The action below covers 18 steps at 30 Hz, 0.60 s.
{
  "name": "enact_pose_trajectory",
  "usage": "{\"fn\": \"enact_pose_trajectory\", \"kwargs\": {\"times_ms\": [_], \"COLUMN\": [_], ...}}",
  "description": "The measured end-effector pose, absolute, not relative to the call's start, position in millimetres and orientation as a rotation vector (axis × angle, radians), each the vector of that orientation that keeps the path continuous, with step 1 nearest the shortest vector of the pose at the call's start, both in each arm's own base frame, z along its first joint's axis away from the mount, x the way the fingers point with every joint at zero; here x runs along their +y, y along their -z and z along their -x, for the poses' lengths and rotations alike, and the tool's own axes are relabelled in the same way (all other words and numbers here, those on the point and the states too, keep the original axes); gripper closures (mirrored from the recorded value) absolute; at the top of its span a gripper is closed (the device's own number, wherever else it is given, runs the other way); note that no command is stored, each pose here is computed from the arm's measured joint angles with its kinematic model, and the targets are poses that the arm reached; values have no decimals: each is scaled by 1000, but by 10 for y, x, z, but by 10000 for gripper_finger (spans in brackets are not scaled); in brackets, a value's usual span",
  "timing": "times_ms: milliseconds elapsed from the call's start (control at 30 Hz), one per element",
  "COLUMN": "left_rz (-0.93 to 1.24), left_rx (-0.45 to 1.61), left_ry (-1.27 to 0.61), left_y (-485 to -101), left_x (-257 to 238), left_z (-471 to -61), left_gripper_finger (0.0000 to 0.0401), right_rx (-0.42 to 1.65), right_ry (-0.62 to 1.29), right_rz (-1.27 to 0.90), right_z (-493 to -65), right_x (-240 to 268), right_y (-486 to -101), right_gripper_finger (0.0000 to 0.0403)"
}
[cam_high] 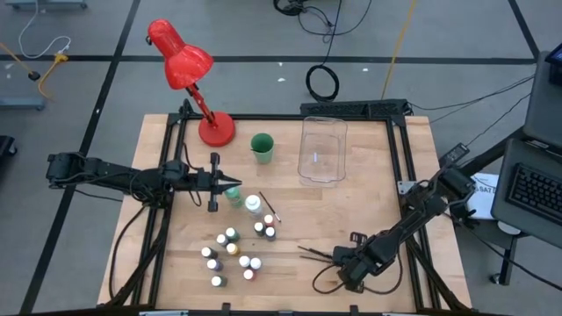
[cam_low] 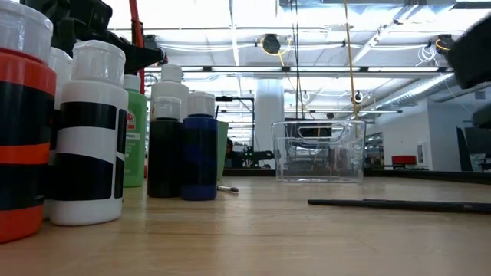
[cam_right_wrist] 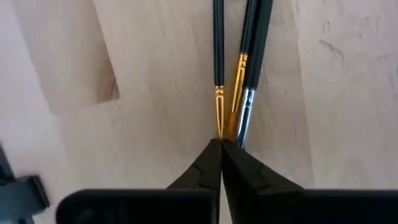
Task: Pick & Place Paint Supplies
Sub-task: Put the silver paintbrush into the green cup, then put the gold paintbrush into the green cup
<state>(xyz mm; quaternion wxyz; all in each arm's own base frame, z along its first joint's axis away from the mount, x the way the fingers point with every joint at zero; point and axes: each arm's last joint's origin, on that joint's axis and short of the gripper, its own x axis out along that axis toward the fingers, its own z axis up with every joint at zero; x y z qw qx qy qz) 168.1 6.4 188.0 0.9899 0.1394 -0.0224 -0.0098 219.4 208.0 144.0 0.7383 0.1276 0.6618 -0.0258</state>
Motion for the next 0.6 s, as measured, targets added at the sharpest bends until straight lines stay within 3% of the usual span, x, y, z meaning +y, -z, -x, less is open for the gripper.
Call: {"fn": "enact_pose_trajectory", "kwargs": {"times_ms": [267,433,600], "left_rz": [-224,-203,-140], "left_rx": [-36,-48,-68], "left_ry": [23,22,34], "left_y": [-1871,-1883,-1895], "left_x": [63,63,44], "left_z": [-1681,-1680,-1691], "left_gripper_finger": [375,375,375], "right_rx": [1225,960,744], "right_ry": [52,78,45], "right_rz": [-123,35,174], "right_z": [-2069,-2094,-2273], "right_x": [1948,1856,1668], "right_y": [-1892,-2157,-2152], "right_gripper_finger": [402,402,402]}}
